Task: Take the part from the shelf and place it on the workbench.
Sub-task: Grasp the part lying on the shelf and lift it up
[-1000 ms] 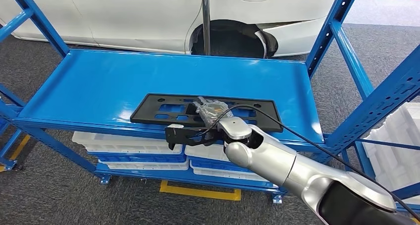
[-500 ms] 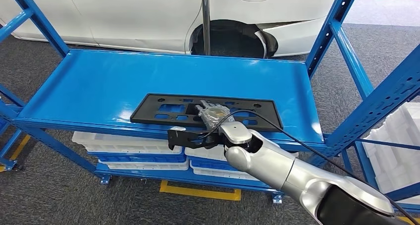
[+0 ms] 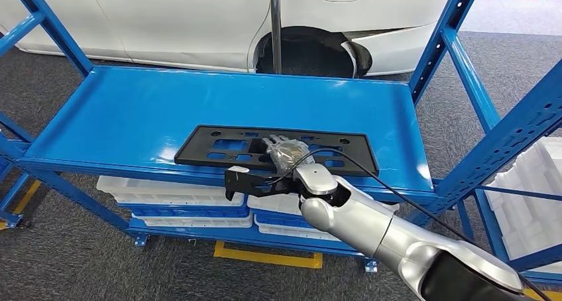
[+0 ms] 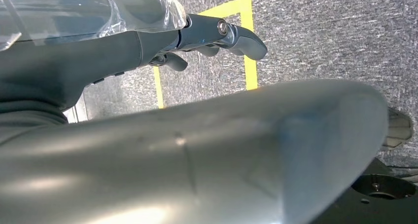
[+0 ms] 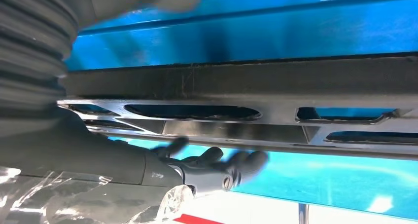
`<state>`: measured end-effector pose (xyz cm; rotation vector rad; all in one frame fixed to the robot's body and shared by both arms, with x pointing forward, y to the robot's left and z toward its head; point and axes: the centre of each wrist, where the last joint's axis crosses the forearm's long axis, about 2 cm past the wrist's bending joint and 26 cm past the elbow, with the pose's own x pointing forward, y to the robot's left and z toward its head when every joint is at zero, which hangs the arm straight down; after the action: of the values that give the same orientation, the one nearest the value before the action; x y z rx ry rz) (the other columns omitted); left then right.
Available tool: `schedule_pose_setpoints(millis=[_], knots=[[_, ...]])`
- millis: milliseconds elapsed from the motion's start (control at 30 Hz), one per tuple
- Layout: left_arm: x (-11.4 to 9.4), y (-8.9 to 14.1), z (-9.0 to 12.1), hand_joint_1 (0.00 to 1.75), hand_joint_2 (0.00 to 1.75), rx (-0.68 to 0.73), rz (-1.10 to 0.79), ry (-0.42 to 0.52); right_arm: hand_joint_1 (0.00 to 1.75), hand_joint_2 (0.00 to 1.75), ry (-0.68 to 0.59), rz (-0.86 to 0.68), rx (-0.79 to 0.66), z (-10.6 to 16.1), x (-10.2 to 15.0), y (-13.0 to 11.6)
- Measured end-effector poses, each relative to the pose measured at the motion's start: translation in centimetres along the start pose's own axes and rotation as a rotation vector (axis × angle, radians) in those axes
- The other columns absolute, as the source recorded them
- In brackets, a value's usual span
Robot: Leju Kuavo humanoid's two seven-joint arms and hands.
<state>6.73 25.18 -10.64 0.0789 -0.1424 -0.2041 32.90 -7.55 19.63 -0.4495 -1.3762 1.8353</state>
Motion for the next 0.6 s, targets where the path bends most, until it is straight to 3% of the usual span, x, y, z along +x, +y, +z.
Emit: schedule_pose_setpoints(millis=[600], knots=[[-0.04,-0.01,0.00,0.00,0.00,-0.001,0.015,0.004,1.75,1.75,0.046,-0.039,-0.060,0.69,-0.34,-0.16]])
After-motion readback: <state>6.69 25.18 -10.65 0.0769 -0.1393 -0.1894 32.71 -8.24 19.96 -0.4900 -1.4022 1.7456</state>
